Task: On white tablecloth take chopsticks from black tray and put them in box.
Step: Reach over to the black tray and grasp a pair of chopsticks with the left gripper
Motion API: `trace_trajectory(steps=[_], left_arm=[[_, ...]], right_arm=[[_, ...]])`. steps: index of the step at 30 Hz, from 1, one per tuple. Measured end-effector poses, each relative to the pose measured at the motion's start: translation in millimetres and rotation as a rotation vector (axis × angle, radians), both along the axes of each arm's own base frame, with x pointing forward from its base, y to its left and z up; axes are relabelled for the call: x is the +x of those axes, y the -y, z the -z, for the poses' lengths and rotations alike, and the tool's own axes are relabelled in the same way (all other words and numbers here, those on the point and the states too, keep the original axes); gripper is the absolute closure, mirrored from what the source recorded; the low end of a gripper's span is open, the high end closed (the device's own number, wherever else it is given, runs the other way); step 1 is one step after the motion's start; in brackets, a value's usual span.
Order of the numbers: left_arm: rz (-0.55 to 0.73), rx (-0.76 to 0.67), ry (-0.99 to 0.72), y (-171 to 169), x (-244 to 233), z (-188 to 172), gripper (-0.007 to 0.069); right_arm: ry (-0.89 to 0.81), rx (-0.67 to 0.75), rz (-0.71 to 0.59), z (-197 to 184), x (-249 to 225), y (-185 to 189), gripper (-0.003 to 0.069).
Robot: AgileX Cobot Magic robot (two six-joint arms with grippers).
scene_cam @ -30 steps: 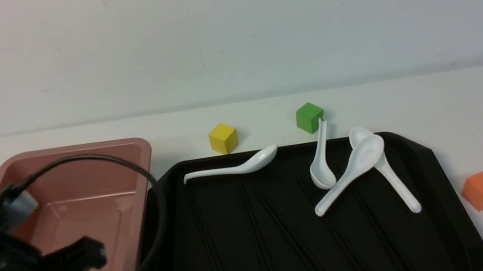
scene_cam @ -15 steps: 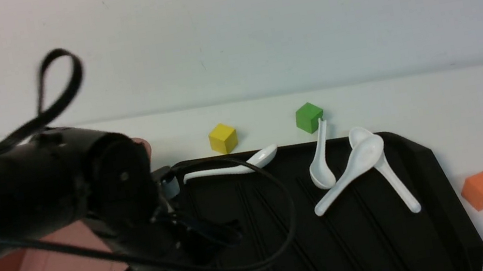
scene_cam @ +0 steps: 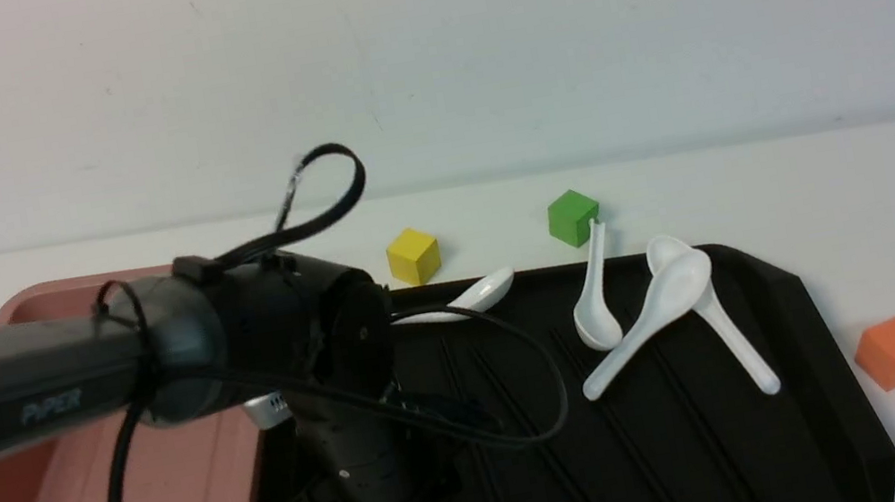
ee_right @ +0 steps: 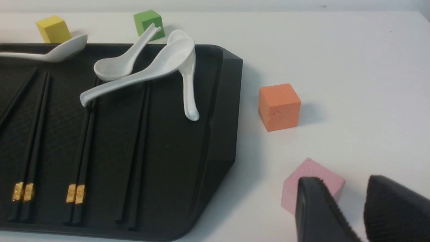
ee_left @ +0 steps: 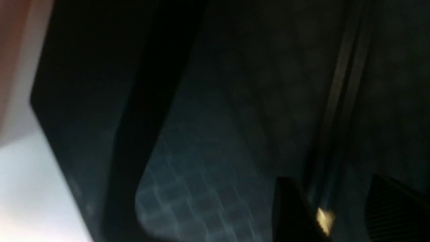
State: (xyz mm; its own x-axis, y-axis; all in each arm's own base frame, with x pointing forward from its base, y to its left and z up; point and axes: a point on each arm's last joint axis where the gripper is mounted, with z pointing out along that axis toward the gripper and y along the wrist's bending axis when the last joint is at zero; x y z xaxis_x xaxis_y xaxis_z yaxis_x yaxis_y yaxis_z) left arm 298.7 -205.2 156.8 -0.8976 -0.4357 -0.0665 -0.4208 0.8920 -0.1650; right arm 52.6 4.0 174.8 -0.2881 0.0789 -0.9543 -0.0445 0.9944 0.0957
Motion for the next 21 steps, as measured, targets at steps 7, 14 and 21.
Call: trace_trajectory(steps=[7,14,21], left_arm=[[-0.037,0.018,-0.001,2,6,10,0.0321],[0.033,0.025,-0.018,2,4,11,0.0515],[0.107,-0.096,0.001,11,0,-1,0.0502]], right_arm=[[0.0,0.0,0.0,0,0,0,0.0419],[0.0,0.0,0.0,0,0,0,0.0419],[0.0,0.0,0.0,0,0,0,0.0419]])
